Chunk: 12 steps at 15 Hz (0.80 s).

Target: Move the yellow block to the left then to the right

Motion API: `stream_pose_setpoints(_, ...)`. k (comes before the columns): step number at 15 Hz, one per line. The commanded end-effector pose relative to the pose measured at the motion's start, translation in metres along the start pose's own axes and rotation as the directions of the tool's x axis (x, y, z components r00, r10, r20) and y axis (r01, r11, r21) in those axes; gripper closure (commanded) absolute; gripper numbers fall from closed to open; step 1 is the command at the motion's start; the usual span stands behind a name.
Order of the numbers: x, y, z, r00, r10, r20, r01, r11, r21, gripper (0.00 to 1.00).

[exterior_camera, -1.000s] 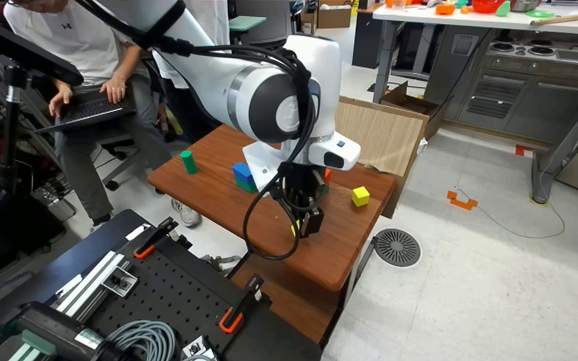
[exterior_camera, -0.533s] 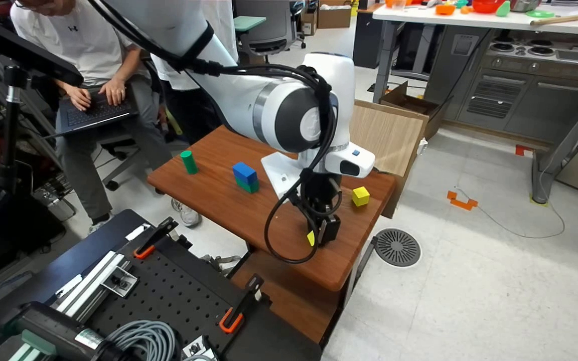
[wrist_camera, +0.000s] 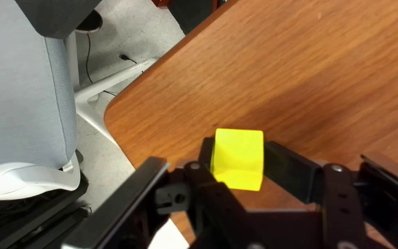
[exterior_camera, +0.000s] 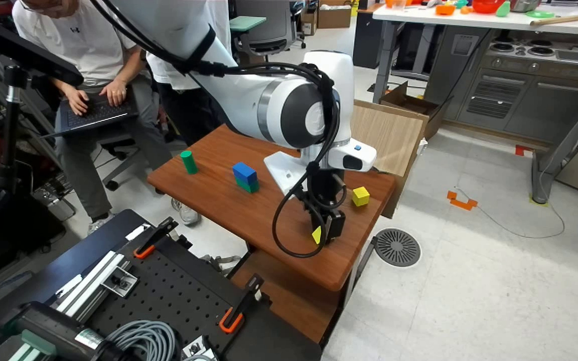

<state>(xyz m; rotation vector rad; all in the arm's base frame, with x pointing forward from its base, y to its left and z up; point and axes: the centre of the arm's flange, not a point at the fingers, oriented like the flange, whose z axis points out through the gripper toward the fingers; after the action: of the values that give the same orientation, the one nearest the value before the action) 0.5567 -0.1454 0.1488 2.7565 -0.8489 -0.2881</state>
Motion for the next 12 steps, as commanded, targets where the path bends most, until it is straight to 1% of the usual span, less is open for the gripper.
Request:
stream_pose_setpoints(1,0.006,-0.009,0.005,1.000,-0.001,-0.005,0.001,1.000,-0.024,0.28)
stream_pose_setpoints(3,0.002,-0.008,0.001,1.000,-0.006,-0.010,0.006,1.000,-0.012,0.15)
stream_pose_setpoints(4,0.000,-0.008,-0.003,1.000,-0.012,-0.018,0.012,1.000,-0.001,0.07)
stream_pose_setpoints(5,-0.003,-0.008,-0.007,1.000,-0.016,-0.024,0.016,1.000,0.007,0.01)
stream_pose_setpoints(9,-0.030,-0.007,-0.045,0.995,-0.065,-0.080,0.070,0.995,0.068,0.00)
stream_pose_setpoints(12,-0.062,-0.005,-0.081,0.980,-0.144,-0.138,0.160,0.980,0.116,0.00)
